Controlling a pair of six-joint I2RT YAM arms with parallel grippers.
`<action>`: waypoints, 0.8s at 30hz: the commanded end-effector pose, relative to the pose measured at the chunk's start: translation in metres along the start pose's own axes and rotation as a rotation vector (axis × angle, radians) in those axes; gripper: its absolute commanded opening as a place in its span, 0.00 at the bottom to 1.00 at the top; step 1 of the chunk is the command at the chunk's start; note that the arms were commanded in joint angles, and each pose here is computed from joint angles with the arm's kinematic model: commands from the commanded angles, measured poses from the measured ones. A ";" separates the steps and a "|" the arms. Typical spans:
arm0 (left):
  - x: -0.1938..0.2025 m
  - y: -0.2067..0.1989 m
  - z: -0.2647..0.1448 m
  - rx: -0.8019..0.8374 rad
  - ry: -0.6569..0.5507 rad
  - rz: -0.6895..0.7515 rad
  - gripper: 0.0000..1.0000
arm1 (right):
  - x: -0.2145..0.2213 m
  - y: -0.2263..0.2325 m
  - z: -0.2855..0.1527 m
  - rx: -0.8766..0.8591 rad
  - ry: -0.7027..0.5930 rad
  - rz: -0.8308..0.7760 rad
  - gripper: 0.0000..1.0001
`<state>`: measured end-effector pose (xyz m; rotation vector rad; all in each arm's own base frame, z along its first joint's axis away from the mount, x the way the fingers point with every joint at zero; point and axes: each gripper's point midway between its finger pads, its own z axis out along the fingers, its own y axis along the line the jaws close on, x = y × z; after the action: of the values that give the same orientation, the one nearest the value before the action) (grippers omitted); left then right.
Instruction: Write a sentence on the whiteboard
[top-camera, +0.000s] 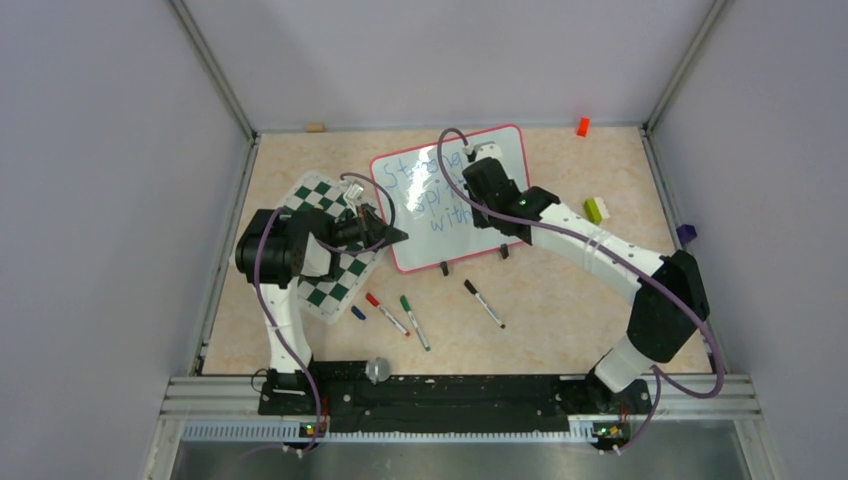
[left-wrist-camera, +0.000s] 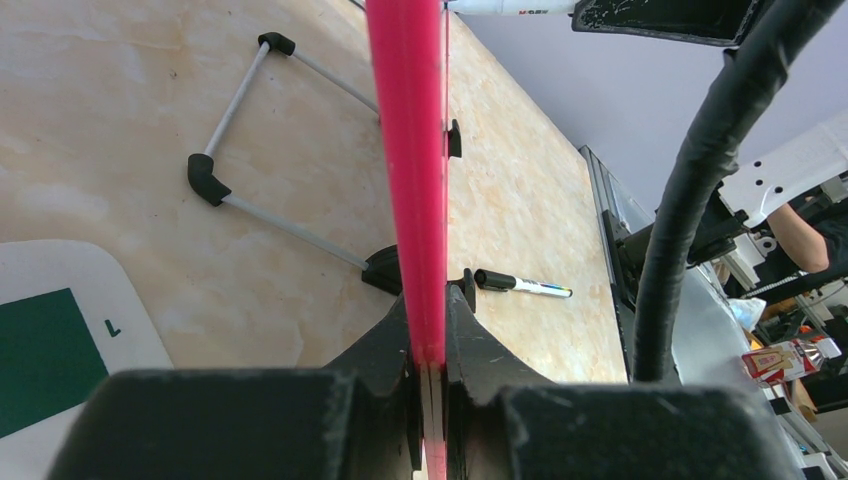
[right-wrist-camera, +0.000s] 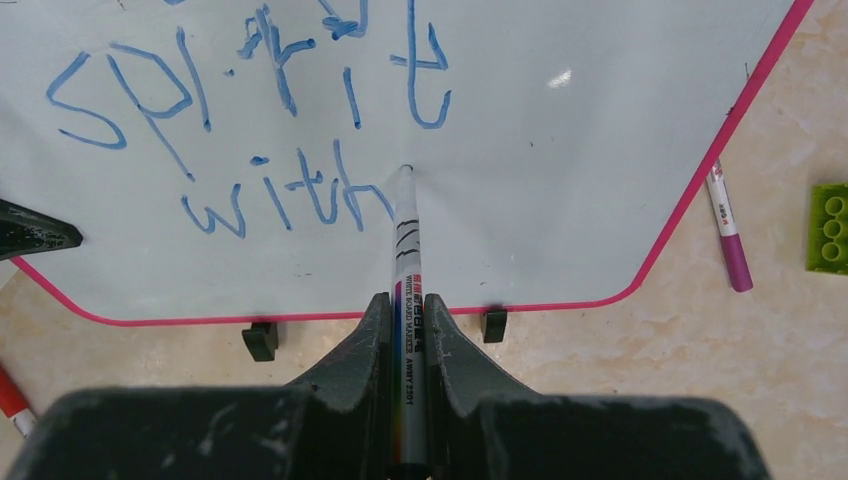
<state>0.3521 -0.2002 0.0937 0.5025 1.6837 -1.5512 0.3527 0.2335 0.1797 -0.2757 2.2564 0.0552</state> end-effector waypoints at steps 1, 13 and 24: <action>-0.026 0.010 -0.007 -0.055 -0.097 0.152 0.00 | -0.033 0.000 -0.002 0.007 -0.078 0.032 0.00; -0.026 0.010 -0.007 -0.055 -0.097 0.152 0.00 | -0.029 0.003 0.002 0.002 -0.068 0.044 0.00; -0.026 0.010 -0.007 -0.055 -0.097 0.152 0.00 | -0.024 -0.005 0.002 0.042 -0.059 0.040 0.00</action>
<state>0.3522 -0.2002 0.0937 0.5013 1.6842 -1.5518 0.3592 0.2372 0.1856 -0.2615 2.2420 0.0557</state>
